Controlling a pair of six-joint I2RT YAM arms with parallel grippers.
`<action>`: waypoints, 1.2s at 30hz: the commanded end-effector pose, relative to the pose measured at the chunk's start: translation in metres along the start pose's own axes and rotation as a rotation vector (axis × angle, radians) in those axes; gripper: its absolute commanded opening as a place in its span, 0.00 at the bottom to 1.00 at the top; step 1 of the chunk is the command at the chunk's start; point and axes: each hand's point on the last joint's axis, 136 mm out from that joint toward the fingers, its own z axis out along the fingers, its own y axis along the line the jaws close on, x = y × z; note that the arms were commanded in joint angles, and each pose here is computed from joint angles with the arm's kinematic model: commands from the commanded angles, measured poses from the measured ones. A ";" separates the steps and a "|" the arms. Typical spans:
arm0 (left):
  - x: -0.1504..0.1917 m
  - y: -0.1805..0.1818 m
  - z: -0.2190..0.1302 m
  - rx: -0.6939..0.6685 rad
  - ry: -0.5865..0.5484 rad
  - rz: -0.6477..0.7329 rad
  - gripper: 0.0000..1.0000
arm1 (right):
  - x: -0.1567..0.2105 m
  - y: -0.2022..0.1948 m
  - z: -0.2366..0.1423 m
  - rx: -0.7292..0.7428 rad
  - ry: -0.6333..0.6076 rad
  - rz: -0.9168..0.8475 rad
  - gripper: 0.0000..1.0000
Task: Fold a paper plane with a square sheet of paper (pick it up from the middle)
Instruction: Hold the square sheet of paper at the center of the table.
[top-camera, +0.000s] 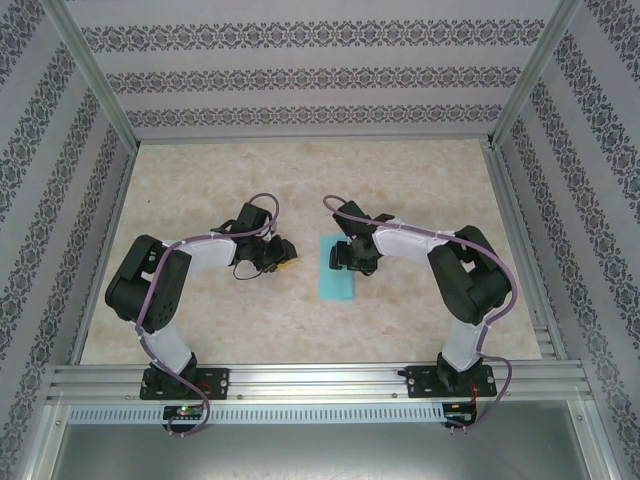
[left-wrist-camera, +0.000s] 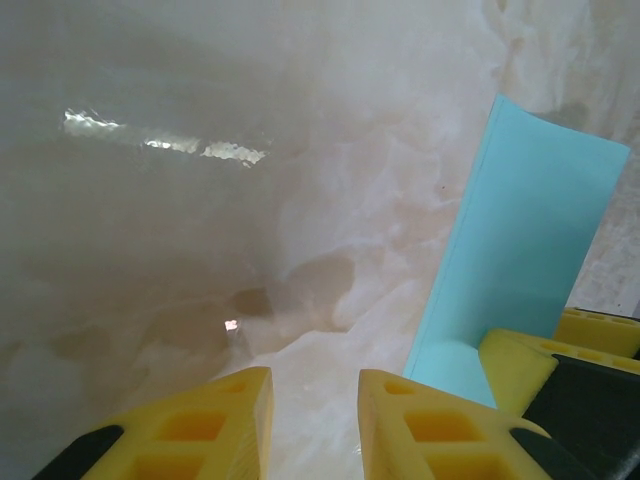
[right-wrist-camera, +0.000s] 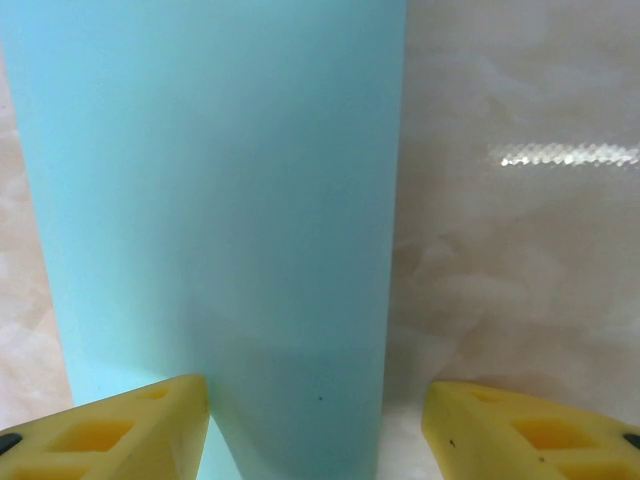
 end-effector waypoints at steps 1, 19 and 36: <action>-0.005 -0.011 -0.008 0.043 -0.018 0.039 0.30 | 0.027 -0.013 0.040 0.047 0.099 0.019 0.62; 0.007 -0.027 0.001 0.081 0.037 0.092 0.29 | 0.034 -0.013 0.049 0.067 0.134 0.015 0.65; 0.024 -0.049 0.017 0.128 0.098 0.140 0.27 | 0.038 -0.016 0.058 0.091 0.160 0.017 0.67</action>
